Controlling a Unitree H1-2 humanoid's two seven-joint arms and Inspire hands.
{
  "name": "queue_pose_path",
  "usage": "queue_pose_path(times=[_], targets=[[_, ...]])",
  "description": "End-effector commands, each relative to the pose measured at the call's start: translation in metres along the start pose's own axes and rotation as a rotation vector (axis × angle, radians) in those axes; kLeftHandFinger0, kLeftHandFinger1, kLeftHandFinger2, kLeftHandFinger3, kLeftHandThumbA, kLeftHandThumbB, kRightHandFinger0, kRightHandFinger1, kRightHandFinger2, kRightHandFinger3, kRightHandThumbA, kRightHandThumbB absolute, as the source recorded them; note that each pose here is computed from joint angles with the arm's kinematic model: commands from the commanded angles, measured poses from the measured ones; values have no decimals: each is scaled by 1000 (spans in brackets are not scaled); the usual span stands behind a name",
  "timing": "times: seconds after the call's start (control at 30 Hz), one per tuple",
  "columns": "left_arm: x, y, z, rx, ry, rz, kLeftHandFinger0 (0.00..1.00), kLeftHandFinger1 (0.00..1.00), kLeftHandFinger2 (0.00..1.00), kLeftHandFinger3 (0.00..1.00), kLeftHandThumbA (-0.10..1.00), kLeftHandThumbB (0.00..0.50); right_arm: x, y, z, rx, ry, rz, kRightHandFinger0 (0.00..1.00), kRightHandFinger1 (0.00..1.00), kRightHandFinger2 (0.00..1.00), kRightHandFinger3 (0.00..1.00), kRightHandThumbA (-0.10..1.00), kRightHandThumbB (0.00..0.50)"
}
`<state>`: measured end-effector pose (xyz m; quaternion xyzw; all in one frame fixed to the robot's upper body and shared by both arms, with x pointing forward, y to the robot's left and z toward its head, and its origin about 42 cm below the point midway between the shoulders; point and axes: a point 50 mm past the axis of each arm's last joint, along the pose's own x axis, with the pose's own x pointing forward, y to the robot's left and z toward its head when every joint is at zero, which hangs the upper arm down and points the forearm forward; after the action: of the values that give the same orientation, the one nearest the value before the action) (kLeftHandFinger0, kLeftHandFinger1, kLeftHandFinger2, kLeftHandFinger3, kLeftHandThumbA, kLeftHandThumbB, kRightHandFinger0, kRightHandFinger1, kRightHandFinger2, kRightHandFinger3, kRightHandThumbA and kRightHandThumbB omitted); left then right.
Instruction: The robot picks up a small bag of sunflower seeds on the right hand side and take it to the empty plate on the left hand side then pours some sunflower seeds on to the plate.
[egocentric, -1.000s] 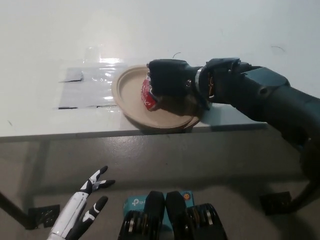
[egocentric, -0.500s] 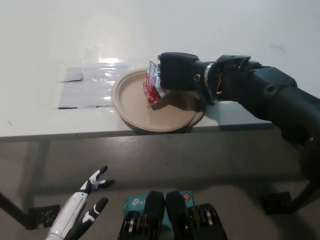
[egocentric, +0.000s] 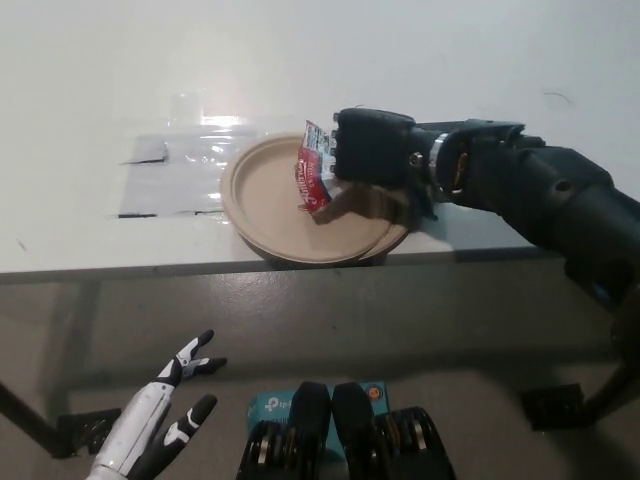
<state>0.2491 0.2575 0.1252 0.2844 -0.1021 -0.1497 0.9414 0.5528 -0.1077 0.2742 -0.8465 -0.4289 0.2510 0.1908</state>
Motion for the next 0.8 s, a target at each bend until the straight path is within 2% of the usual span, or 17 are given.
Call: queue_pose_path(times=[0.0,0.13,0.17,0.2,0.23,0.37,0.4,0.43,0.47,0.5,0.53,0.57,0.6,0.63,0.67,0.73,0.77], targets=[[-5,6,6,31,-31,1,1000,834,819,1000,1000,254,-20,9,-6,49,137,-150,0,1,142,163,-70,329],[-8,0,3,5,-18,22,1000,870,856,1000,1000,253,-36,22,-2,172,258,-219,0,1,203,275,-33,337],[-8,0,2,-34,-14,44,1000,940,903,1000,1000,252,-41,25,-5,198,289,-229,0,10,211,331,2,372],[-9,-1,1,-69,1,69,1000,1000,965,1000,1000,262,-46,28,-9,217,335,-242,0,7,214,239,-25,373],[-9,-2,2,-122,12,93,1000,1000,1000,1000,1000,254,-54,33,-14,243,377,-265,0,7,238,112,-95,344],[-21,-6,0,-210,37,140,1000,1000,1000,1000,1000,269,-67,42,-19,315,413,-290,0,76,436,141,-100,330],[-30,-4,-4,-220,50,149,1000,1000,1000,1000,1000,281,-72,44,-15,238,376,-302,0,39,412,103,-100,367],[-35,-5,-6,-225,59,150,1000,1000,1000,1000,1000,283,-73,45,-13,210,353,-309,0,35,409,91,-100,375],[-35,-4,-7,-233,76,148,1000,1000,1000,1000,1000,278,-78,46,-17,207,347,-308,0,57,434,33,-100,333],[-30,2,-9,-231,88,143,1000,1000,1000,1000,1000,262,-84,45,-29,203,358,-306,0,83,455,21,-100,344],[-26,4,-10,-228,82,141,1000,1000,1000,1000,1000,253,-86,44,-36,190,363,-298,0,87,465,59,-85,390],[-27,1,-12,-231,78,135,1000,1000,1000,1000,1000,238,-92,44,-41,172,352,-282,0,104,468,114,-58,403],[-30,-1,-13,-233,76,132,1000,1000,1000,1000,1000,241,-94,45,-41,169,339,-277,0,108,462,127,-53,405],[-32,-7,-13,-255,89,124,1000,1000,1000,1000,1000,250,-101,49,-44,164,317,-249,0,122,435,121,-80,375],[-33,-10,-14,-263,94,121,1000,1000,1000,1000,1000,240,-105,50,-45,106,295,-235,0,65,407,100,-63,381],[-29,-8,-15,-250,102,110,1000,1000,1000,1000,1000,258,-108,49,-53,72,291,-235,0,25,399,58,-45,393],[-25,-5,-14,-239,96,105,1000,1000,1000,1000,1000,247,-109,47,-57,83,306,-244,0,27,403,69,-45,387]])
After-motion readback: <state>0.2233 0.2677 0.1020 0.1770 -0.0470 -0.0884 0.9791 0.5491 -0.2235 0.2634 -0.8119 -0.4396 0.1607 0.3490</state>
